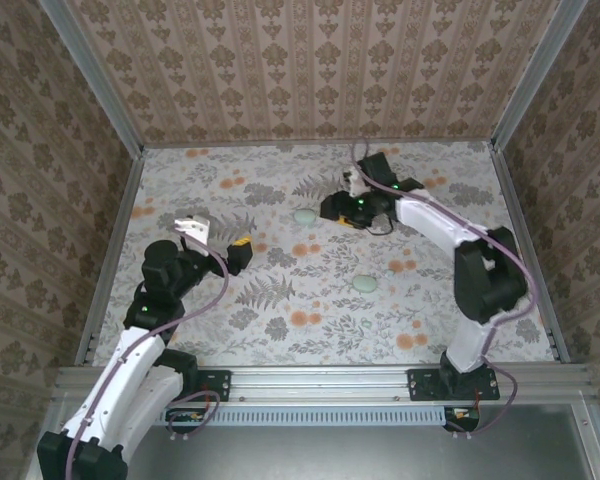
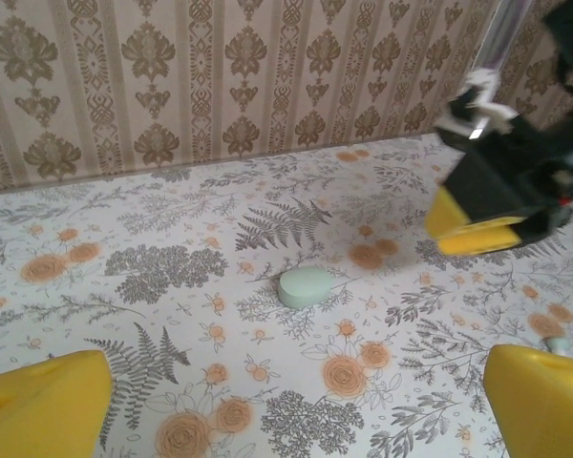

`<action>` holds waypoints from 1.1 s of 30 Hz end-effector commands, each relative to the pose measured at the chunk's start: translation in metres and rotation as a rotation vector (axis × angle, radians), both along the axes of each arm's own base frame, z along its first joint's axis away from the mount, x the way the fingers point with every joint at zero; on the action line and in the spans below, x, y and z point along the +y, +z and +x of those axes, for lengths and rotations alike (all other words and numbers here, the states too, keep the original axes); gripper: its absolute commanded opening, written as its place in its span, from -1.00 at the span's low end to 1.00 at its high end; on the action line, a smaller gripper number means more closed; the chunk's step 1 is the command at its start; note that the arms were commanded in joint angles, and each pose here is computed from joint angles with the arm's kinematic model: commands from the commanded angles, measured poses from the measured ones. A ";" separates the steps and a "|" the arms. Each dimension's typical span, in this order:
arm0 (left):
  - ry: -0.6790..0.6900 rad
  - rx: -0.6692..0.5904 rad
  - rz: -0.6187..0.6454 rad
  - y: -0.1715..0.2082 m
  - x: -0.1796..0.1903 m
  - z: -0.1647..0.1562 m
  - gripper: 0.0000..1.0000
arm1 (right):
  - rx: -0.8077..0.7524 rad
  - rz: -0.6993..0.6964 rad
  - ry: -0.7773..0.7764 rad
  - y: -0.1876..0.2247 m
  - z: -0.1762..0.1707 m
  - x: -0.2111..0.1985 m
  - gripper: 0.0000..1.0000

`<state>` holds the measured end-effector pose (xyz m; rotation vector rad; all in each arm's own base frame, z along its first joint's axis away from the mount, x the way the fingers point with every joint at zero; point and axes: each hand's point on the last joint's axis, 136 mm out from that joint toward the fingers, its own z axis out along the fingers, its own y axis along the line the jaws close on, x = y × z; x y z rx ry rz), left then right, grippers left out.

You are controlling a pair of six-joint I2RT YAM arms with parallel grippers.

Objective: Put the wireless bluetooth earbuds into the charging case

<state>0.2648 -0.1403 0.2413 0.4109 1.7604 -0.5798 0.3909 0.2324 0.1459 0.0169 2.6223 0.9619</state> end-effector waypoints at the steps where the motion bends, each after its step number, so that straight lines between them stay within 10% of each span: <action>1: -0.018 0.086 -0.047 -0.001 -0.004 -0.003 1.00 | -0.082 -0.056 0.095 0.007 -0.030 -0.027 0.25; 9: -0.134 0.368 -0.107 -0.035 -0.040 -0.003 1.00 | -0.167 -0.470 0.319 -0.014 -0.087 -0.089 0.35; 16: -0.289 0.334 -0.006 -0.047 -0.084 -0.015 1.00 | -0.324 -0.777 0.727 -0.049 -0.117 -0.083 0.46; 33: -0.290 0.182 0.098 -0.059 -0.082 -0.020 1.00 | -0.167 -0.742 0.870 -0.113 -0.125 -0.067 0.50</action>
